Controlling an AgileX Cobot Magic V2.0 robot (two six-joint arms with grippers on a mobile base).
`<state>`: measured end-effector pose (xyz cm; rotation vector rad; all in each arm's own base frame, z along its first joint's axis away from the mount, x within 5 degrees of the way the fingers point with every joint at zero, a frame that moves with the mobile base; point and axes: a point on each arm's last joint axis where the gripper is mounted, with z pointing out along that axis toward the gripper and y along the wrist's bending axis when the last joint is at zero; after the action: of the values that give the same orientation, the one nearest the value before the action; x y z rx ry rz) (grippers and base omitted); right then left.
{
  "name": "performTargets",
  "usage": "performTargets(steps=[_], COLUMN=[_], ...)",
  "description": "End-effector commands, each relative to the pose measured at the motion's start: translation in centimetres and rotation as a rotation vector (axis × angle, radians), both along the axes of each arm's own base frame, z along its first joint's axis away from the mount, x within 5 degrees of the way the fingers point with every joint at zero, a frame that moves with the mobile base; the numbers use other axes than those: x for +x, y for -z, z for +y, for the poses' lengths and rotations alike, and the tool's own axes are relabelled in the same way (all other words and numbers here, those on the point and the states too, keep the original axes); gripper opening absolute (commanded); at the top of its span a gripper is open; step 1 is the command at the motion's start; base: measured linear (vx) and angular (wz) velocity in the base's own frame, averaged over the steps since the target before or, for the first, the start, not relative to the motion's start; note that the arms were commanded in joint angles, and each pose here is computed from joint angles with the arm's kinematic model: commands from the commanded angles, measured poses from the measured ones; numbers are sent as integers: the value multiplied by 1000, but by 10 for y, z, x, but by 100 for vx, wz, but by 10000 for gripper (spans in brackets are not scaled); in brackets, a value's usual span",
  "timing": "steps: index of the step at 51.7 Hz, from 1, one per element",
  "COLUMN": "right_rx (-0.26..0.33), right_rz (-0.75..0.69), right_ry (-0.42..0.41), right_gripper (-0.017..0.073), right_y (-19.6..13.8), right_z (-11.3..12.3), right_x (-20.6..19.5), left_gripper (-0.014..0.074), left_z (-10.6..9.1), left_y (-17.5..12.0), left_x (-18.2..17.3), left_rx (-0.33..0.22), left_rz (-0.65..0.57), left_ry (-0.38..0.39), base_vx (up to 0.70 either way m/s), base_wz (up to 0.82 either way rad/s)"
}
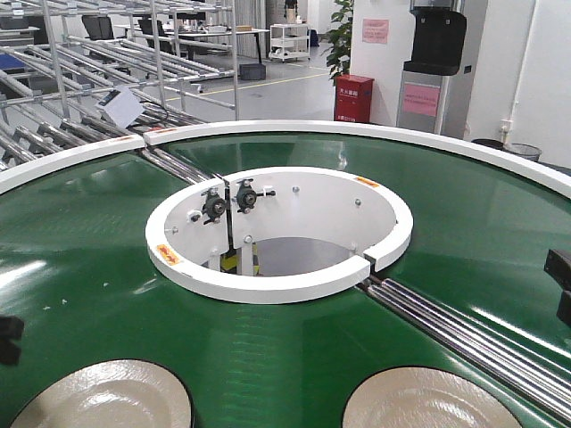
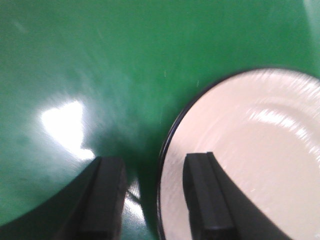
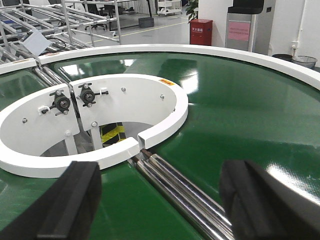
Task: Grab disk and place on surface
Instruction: 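Grasp the rim of each cream plate with left and right grippers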
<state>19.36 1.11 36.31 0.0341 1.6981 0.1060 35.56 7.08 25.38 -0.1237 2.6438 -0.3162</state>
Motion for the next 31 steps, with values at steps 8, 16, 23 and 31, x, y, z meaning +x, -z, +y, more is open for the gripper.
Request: performTargets(steps=[8,16,23,31], right_rx=[-5,-5,-10,-10], right_rz=[-113,-113,-113,-113], right_ry=[-13,-13,-13,-13], right_gripper=[535,535,535,535], right_y=[-19,-19,-19,-19], right_z=[1,1,1,1], right_x=[-2,-2,-2,-2], left_gripper=[396,396,396,391], left_z=[2,-2,-9,-15], left_y=[18,34,42,57], left_x=[17,21,24,26], left_rx=[-72,-123,-213,-314], left_rz=[-20,2,-11,28], left_ry=[90,173,228,263], base_vx=[0,0,0,0], base_wz=[0,0,0,0])
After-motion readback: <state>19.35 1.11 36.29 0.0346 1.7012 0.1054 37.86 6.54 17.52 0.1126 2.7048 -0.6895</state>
